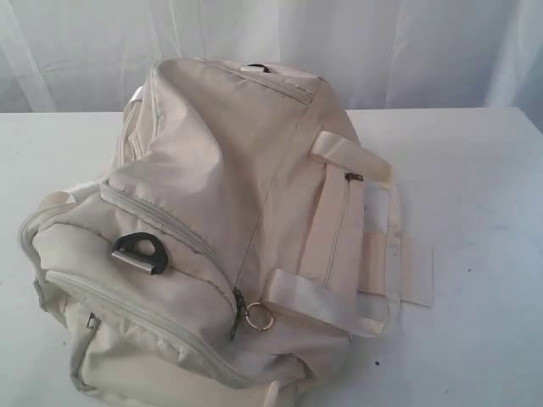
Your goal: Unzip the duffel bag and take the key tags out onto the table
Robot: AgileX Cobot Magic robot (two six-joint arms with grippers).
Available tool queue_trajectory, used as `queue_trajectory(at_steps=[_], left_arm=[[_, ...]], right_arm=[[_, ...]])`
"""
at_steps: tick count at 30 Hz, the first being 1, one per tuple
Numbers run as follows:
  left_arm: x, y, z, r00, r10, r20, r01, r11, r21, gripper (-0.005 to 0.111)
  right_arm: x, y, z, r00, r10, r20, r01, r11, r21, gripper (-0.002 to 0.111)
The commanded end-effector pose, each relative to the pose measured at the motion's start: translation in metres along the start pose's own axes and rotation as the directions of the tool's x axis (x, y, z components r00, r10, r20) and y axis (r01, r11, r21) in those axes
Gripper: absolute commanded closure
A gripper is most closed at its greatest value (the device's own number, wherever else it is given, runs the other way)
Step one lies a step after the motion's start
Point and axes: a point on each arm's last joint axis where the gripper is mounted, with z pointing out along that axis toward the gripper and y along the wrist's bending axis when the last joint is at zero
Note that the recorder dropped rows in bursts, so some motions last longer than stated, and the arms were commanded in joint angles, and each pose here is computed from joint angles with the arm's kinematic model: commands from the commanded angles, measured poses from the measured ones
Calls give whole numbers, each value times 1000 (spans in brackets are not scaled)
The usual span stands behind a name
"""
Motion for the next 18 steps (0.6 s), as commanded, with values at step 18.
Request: queue_trajectory(at_steps=[18], left_arm=[[-21, 0, -3, 971, -11, 239, 9, 1000, 10, 107]], right_arm=[[-2, 0, -1, 1000, 5, 16, -5, 1000, 7, 108]])
